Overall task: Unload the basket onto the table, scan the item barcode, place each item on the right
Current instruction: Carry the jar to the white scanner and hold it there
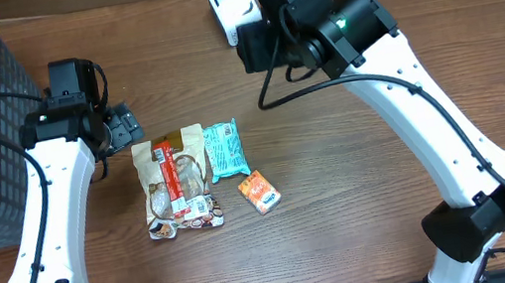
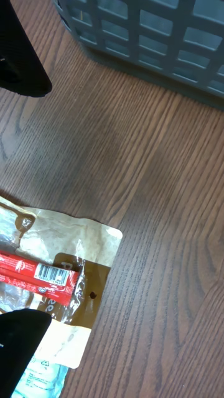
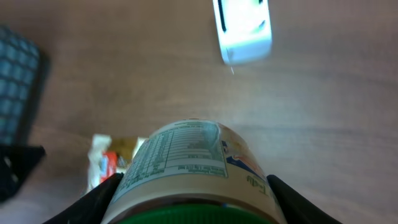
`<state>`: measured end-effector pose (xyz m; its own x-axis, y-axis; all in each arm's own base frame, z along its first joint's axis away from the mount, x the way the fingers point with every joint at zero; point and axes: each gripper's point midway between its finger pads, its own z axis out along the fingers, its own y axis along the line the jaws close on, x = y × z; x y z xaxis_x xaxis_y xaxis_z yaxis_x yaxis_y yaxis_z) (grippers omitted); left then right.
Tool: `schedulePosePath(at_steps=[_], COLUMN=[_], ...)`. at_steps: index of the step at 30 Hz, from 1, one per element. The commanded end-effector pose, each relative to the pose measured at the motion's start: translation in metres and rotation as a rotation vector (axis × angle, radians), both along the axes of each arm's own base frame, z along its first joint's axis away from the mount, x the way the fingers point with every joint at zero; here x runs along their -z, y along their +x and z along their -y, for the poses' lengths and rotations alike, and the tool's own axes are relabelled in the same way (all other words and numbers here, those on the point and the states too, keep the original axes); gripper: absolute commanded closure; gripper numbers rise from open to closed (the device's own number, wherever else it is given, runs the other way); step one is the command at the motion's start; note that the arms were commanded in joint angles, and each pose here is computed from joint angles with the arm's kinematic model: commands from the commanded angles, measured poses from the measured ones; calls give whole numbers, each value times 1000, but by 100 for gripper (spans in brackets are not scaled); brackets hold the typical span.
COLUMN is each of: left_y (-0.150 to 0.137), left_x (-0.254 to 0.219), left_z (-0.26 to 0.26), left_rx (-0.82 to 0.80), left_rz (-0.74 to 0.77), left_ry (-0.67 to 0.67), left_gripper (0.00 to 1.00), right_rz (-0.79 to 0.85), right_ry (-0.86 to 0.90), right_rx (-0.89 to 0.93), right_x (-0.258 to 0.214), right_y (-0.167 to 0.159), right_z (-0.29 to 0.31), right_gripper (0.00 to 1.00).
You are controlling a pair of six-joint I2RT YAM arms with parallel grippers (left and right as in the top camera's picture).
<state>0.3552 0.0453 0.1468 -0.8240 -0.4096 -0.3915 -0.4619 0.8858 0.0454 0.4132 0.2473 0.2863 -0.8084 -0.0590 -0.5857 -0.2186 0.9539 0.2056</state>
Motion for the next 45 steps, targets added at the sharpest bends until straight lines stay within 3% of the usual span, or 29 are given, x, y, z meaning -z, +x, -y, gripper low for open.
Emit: schedulePosePath(at_steps=[1, 19, 27, 34, 45], left_y=[5, 5, 5, 5, 5], left_x=[-5, -5, -5, -5, -5], left_z=[-2, -2, -2, -2, -2], left_rx=[13, 13, 13, 13, 13], left_rz=[10, 10, 10, 10, 10], left_ry=[15, 15, 15, 15, 15], left_gripper=[0, 0, 0, 0, 0], right_rz=[58, 411, 583, 700, 723], right_ry=[11, -46, 19, 227, 251], right_rx=[7, 149, 232, 99, 79], right_x=[-2, 76, 91, 74, 108], right_y=[20, 177, 242, 260, 267], right_z=[-9, -27, 7, -13, -27], right_gripper=[94, 96, 96, 96, 96])
